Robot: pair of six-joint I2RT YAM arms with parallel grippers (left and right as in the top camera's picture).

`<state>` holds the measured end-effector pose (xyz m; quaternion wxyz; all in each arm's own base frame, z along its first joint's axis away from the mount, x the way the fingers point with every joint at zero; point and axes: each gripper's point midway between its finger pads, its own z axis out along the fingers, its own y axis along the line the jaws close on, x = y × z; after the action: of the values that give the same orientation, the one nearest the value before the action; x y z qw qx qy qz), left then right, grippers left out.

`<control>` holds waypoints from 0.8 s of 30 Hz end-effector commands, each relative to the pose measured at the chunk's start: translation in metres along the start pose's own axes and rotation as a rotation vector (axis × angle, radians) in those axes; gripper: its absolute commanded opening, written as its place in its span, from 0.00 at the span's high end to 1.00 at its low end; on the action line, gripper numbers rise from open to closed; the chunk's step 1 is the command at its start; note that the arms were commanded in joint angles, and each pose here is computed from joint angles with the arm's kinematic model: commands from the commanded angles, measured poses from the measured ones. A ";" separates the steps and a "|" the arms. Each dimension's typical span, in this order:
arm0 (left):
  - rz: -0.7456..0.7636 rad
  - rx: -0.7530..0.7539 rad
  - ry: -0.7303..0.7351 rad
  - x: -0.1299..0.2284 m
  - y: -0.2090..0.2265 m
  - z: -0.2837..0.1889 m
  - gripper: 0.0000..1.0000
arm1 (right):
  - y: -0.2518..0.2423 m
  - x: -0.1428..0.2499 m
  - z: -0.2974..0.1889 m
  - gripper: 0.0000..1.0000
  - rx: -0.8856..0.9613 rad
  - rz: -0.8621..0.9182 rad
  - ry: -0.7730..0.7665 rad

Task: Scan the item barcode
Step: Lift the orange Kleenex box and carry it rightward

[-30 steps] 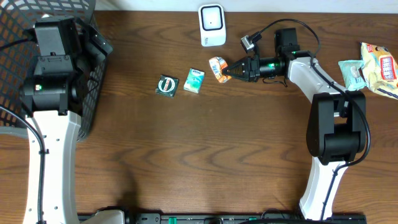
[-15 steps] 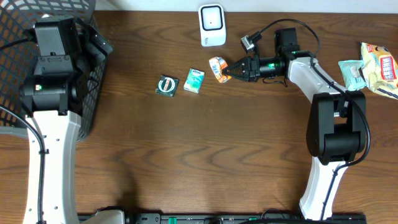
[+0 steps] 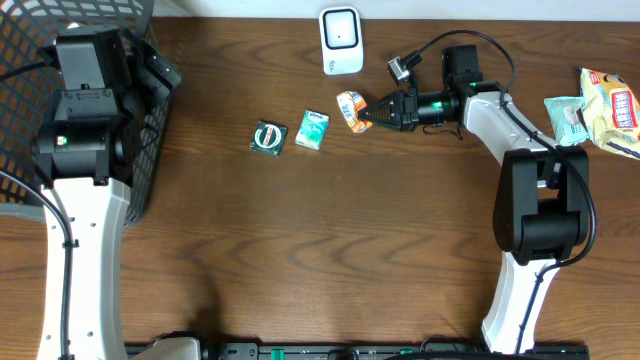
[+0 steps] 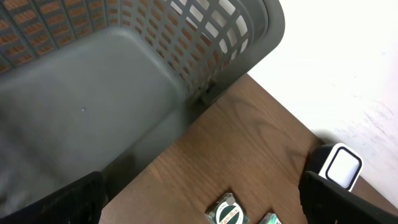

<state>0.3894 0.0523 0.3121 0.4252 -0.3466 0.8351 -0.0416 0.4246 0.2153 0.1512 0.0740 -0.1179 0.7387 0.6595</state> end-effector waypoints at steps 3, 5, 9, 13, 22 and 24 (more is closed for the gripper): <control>-0.015 -0.002 -0.006 -0.002 0.002 -0.002 0.02 | -0.005 0.002 -0.001 0.99 -0.009 -0.001 0.001; -0.015 -0.002 -0.006 -0.002 0.002 -0.002 0.02 | -0.005 0.002 -0.001 0.99 -0.009 0.000 0.001; -0.015 -0.002 -0.006 -0.002 0.002 -0.002 0.02 | -0.005 0.002 0.000 0.99 -0.009 0.000 0.002; -0.015 -0.002 -0.006 -0.002 0.002 -0.002 0.02 | -0.006 0.003 0.002 0.99 -0.005 -0.001 0.006; -0.015 -0.002 -0.006 -0.002 0.002 -0.002 0.02 | -0.045 0.004 0.004 0.99 0.228 0.082 -0.012; -0.015 -0.002 -0.006 -0.002 0.002 -0.002 0.02 | -0.070 0.012 0.002 0.99 0.386 0.136 -0.010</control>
<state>0.3894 0.0523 0.3121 0.4252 -0.3466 0.8351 -0.0416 0.4288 0.2130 0.1235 0.0649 -0.0832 0.7925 0.6007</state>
